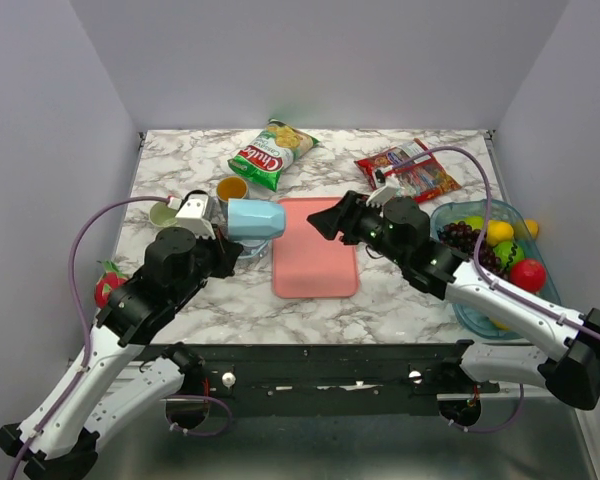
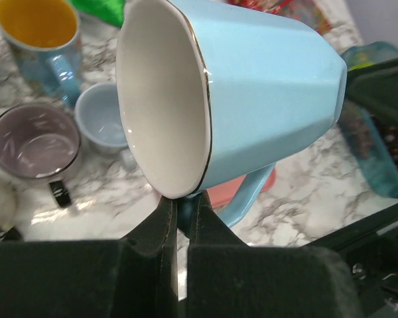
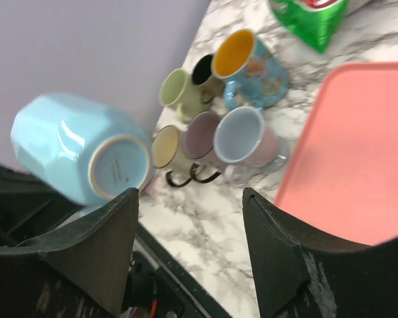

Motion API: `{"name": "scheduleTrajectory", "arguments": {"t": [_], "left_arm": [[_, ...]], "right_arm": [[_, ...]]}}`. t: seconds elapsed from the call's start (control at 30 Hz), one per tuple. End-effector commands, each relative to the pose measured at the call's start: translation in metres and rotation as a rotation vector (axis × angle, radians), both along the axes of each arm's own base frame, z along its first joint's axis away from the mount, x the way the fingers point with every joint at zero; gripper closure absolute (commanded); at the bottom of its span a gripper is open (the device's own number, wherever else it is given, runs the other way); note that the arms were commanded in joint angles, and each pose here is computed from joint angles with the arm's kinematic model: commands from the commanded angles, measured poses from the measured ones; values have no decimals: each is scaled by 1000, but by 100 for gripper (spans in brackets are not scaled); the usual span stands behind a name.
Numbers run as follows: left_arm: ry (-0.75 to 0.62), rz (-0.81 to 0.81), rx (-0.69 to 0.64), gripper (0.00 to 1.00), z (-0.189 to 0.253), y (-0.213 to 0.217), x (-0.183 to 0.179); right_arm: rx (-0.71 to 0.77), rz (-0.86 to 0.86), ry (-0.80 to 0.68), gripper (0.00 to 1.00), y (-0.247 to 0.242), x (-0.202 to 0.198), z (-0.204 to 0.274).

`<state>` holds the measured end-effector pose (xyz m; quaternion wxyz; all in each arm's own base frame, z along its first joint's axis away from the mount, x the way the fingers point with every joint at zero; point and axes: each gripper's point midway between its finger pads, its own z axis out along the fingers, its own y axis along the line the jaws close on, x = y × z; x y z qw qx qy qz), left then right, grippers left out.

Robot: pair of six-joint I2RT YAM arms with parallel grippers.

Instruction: Turn the mug right side up

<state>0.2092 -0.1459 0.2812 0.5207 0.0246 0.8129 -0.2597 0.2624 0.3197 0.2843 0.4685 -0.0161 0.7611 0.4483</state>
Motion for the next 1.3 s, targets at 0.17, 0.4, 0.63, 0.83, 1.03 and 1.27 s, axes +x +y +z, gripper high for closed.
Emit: {"name": "scheduleTrajectory", "arguments": {"t": [0.17,0.4,0.63,0.83,1.03,1.27], "left_arm": [[111,206,203,100,-33,49,0],[227,341,334,100,-59,71,2],[289,410,467,100,-65,81,-2],[326,456,599,100,-69,77,3],[374,442,721,100,-85,63,2],[417,461,789,100,-105,51,-9]], "right_arm": [[-110,-210,68,29,-52,5,-31],[-120,-228,107,29,-64,-4,-45],[-115,-236,104,29,-69,-7,-41],[-121,-233,108,29,-68,-7,-39],[-145,-237,100,28,-69,-4,-36],[-159,-214,94,28,-67,-5,-31]]}}
